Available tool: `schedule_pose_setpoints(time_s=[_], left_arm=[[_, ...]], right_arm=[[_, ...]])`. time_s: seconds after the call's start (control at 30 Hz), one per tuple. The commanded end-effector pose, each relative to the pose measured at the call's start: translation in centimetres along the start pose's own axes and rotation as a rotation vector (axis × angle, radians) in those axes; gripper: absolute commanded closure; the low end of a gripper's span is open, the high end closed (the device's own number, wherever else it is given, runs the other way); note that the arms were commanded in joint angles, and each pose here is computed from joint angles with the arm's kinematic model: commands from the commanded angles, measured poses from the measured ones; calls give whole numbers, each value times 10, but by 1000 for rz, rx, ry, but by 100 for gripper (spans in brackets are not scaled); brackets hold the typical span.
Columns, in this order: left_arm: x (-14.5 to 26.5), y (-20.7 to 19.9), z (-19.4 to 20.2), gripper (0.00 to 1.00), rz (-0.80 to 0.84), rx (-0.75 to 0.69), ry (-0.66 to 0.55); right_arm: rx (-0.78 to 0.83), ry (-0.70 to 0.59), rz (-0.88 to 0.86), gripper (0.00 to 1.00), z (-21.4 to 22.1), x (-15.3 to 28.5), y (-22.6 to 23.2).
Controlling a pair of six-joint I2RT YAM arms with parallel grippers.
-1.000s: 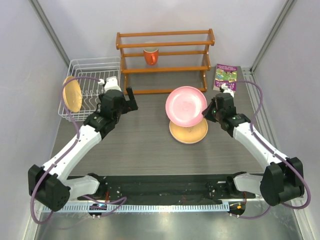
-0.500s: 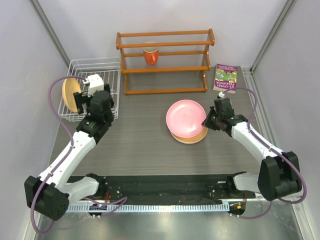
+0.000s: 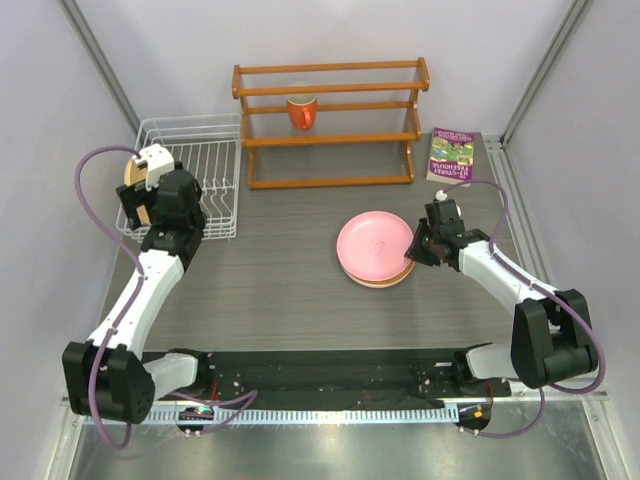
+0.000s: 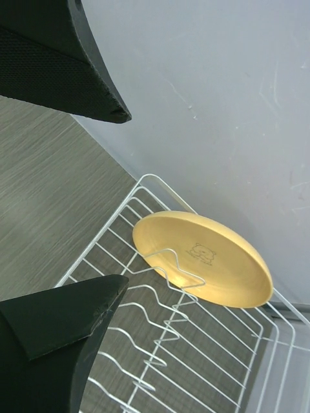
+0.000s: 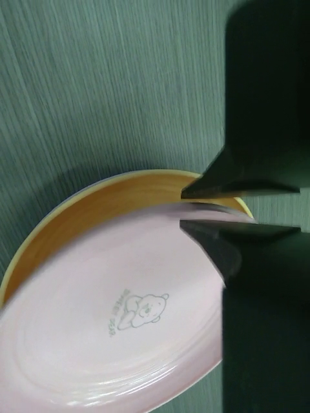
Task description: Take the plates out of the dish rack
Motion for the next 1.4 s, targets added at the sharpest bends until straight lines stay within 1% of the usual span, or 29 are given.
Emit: schedule_pose_setpoints(time_s=[0.0,0.1,0.2,0.3,0.37,0.4,0.47,0.5,0.53,0.6,0.67,0.7,0.73,0.8,0.83,0.87,0.9,0.93,1.0,1.03,1.1,1.13,1.17,1.23,1.27,1.3,1.33,1.37], left_arm=[[-13,-11,-11,0,-24,67,-16],[-17,-14,-11,1,-28,74,-13],[-22,-14,-9,1,-46,81,-9],[-29,-10,-9,1,-76,89,-15],[-35,-10,-10,0,-107,104,-32],[-37,-4,-12,1,-153,95,-47],[-45,-5,-9,0,-186,84,-64],[-51,-2,-7,1,-209,70,-63],[-54,-2,-5,0,-218,64,-60],[-68,0,1,1,-249,48,-42],[-76,-9,4,1,-221,77,-26],[-88,2,11,0,-259,73,-5],[-95,-2,14,1,-230,93,6],[-109,-1,24,0,-226,92,42],[-115,-5,21,1,-210,103,53],[-119,-5,22,0,-216,95,63],[-127,-8,32,1,-218,71,85],[-132,-13,34,1,-179,64,111],[-143,-13,45,0,-190,51,149],[-145,-15,49,3,-161,40,182],[-150,-14,58,11,-153,41,215],[-151,-12,59,16,-151,41,228],[-153,-15,62,24,-125,56,247],[-158,-15,67,27,-121,64,272],[-159,-12,70,31,-133,66,295],[-160,-12,70,33,-138,63,296],[-162,-11,70,37,-141,66,298],[-163,-11,71,43,-139,64,301]], right_arm=[[-6,-30,41,63,-7,-3,-5],[5,-20,70,59,-10,-3,-7],[19,-41,114,51,-18,6,-11],[40,-118,134,50,-33,24,-13],[81,-154,79,50,-41,38,-5],[88,-172,59,50,-44,43,-2],[94,-210,16,50,-50,56,4],[95,-223,11,49,-52,59,4],[94,-240,5,45,-53,64,5],[102,-252,6,45,-55,66,5],[109,-252,7,45,-57,65,5],[113,-247,11,45,-56,63,5],[116,-241,10,45,-57,61,5],[122,-221,3,45,-56,54,7],[123,-212,0,45,-55,51,7],[124,-198,-2,45,-55,45,8],[126,-185,-15,45,-54,42,10],[126,-180,-18,45,-54,40,11],[128,-162,-26,45,-53,34,12],[128,-157,-26,45,-53,32,12],[128,-150,-23,45,-52,29,12],[130,-148,-23,45,-52,28,12],[127,-146,-24,45,-52,27,12],[124,-144,-23,45,-52,26,11],[125,-142,-24,45,-51,26,12],[124,-142,-22,45,-51,26,11],[123,-140,-23,45,-50,26,11],[123,-143,-24,45,-51,26,11]])
Point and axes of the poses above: each gripper's point midway between its finger pads, its own x axis back along the fingers, its own y axis along the line the jaws close on, z = x × y, the point moved 5 cm from there along x, back along the fingers, and after that the axes turned 11 degrees about x, right-handed, at the moved point
